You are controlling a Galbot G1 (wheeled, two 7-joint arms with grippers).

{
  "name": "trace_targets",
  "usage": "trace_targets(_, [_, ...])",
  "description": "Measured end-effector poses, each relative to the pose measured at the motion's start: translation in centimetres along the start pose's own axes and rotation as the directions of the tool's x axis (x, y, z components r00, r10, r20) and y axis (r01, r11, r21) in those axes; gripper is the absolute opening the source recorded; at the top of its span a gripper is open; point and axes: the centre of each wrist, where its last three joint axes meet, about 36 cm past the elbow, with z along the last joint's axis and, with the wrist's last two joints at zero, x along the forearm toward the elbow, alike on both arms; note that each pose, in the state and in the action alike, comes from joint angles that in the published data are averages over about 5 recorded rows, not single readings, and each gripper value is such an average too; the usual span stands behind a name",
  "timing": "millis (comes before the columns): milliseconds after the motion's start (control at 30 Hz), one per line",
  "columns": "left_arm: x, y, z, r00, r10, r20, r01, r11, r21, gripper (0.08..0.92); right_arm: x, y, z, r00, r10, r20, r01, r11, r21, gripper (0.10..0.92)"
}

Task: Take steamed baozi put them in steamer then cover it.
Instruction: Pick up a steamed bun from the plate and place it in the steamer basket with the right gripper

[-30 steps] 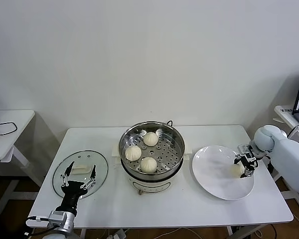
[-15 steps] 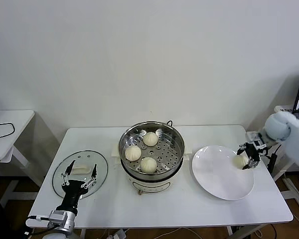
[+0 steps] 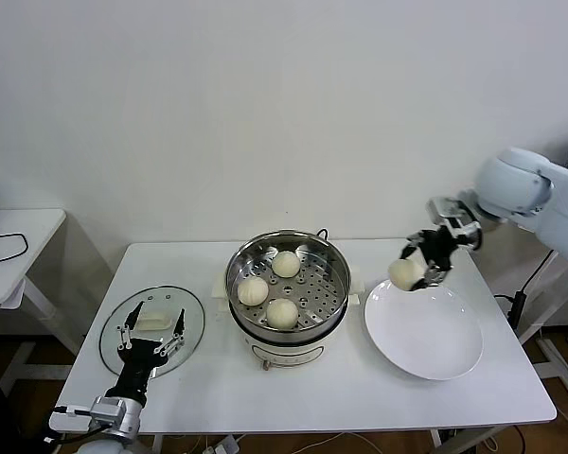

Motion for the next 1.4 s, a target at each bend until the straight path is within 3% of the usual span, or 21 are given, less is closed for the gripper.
trace_targets(267, [-0.1, 0.9, 0.1, 0.9999, -0.011, -0.002, 0.011, 1.000, 0.009, 0.823, -0.8, -1.6, -7.3, 0.999, -0.044, -0.012, 0.044, 0.998, 0.044, 0.708])
trace_targets(600, [0.0, 1.9, 0.6, 0.9994, -0.032, -0.015, 0.032, 0.999, 0.010, 0.823, -4.7, -4.5, -13.0, 0.994, -0.090, -0.060, 0.095, 0.992, 0.083, 0.706])
trace_targets(1400, [-0.3, 2.6, 1.5, 0.9985, -0.045, -0.032, 0.045, 0.999, 0.015, 0.823, -14.4, -7.9, -15.0, 0.982, -0.137, -0.127, 0.145, 0.988, 0.056, 0.712])
